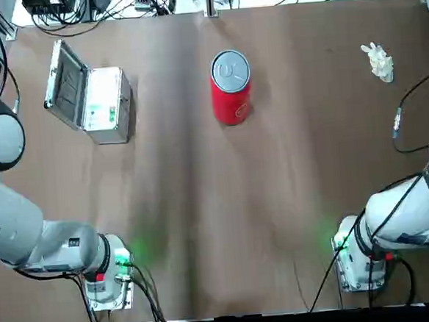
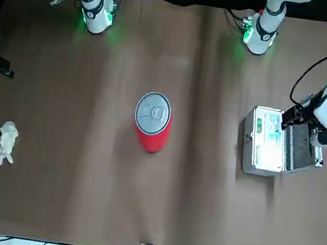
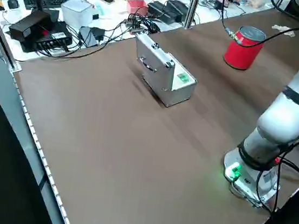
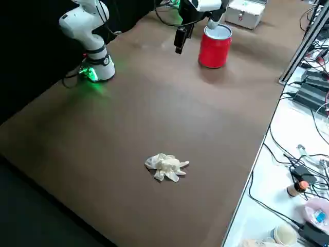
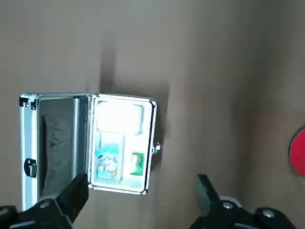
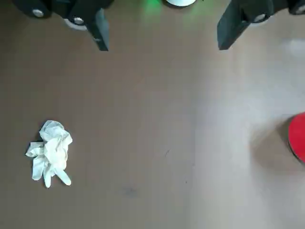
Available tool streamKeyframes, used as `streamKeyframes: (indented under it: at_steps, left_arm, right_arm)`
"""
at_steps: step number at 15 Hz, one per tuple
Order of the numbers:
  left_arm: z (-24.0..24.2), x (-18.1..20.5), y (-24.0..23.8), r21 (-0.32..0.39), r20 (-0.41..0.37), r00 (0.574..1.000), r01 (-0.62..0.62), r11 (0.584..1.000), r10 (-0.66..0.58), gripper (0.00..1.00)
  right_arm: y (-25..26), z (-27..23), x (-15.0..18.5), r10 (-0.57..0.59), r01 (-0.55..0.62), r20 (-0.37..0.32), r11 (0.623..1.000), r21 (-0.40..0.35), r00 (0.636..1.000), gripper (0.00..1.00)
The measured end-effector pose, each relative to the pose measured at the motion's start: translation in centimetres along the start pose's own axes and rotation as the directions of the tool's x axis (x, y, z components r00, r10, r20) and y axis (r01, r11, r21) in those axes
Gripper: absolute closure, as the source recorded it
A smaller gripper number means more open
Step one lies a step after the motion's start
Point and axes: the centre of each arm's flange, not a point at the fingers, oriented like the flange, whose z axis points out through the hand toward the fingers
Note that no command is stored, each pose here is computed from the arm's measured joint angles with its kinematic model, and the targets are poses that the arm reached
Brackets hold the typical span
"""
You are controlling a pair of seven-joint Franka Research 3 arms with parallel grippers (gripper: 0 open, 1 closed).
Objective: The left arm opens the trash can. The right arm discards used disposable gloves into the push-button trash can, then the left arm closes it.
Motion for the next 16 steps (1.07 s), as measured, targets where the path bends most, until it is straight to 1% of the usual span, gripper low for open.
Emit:
streamKeyframes:
  at_steps: [5,9,11,14,16]
  left_arm:
    - [0.0,0.0,0.0,0.0,0.001,1.0,-0.002,1.0,0.002,0.0]
    - [0.8,0.0,1.6,-0.001,0.014,0.999,-0.033,0.999,0.033,0.0]
    - [2.2,0.0,3.8,-0.005,0.038,0.997,-0.072,0.997,0.072,0.0]
    - [4.9,-0.3,8.4,-0.021,0.08,0.986,-0.146,0.989,0.147,0.0]
    - [6.7,-1.0,12.5,-0.056,0.097,0.973,-0.203,0.978,0.207,0.0]
  right_arm:
    - [0.3,0.0,-0.1,0.005,-0.005,0.0,1.0,0.001,1.0,0.0]
    - [0.3,0.0,-0.1,0.005,-0.005,0.001,1.0,0.001,1.0,0.0]
    - [0.3,0.1,-0.1,0.006,-0.006,0.001,1.0,0.001,1.0,0.0]
    - [0.4,0.1,-0.1,0.007,-0.007,0.002,1.0,0.001,1.0,0.0]
    - [0.5,0.1,0.0,0.009,-0.009,-0.003,1.0,0.0,1.0,0.0]
